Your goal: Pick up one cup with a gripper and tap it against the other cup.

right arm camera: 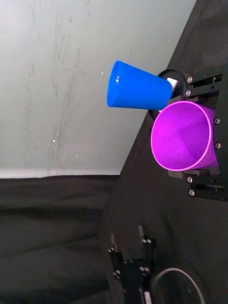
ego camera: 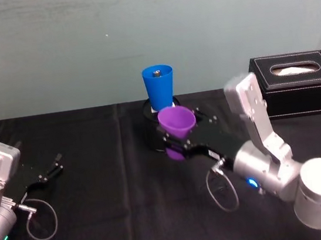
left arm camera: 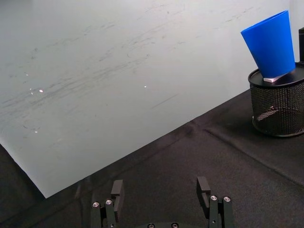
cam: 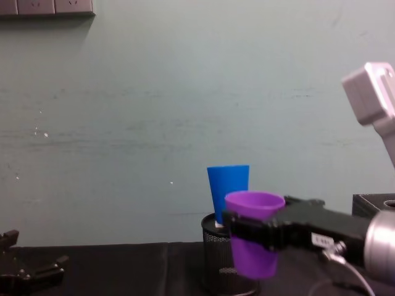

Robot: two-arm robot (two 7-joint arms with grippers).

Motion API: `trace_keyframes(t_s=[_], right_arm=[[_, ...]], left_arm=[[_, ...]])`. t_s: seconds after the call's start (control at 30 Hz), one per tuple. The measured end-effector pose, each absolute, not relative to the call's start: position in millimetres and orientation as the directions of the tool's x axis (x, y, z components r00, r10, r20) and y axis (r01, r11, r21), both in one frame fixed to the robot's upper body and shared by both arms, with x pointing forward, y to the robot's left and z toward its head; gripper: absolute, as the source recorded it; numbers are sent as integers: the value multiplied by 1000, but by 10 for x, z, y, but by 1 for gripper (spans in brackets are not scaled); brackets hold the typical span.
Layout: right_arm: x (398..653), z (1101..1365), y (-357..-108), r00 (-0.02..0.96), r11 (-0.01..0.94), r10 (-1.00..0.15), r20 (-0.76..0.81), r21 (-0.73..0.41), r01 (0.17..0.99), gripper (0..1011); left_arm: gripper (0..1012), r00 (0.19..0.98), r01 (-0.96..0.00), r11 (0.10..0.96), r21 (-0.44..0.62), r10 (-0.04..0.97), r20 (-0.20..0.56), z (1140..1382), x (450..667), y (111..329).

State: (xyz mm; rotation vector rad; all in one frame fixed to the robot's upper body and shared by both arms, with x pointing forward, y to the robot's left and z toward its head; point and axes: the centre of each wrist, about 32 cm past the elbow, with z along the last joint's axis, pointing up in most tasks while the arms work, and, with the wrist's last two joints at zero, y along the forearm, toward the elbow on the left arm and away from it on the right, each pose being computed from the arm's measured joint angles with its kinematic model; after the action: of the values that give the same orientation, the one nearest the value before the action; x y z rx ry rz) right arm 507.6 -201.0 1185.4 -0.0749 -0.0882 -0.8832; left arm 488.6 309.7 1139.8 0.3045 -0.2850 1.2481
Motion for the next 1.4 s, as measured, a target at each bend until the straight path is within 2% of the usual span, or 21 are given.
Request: trace_keyframes(t_s=[0.63, 1.4], right_arm=[[4806, 11360, -2112, 660, 664, -738, 138, -17, 747, 744], [4692, 11085, -2086, 649, 654, -748, 140, -14, 757, 744]], left_arm=[[1000, 292, -955, 287, 70, 880, 374, 11398, 4886, 3097], [1000, 292, -955, 287, 70, 880, 374, 11398, 4886, 3097]])
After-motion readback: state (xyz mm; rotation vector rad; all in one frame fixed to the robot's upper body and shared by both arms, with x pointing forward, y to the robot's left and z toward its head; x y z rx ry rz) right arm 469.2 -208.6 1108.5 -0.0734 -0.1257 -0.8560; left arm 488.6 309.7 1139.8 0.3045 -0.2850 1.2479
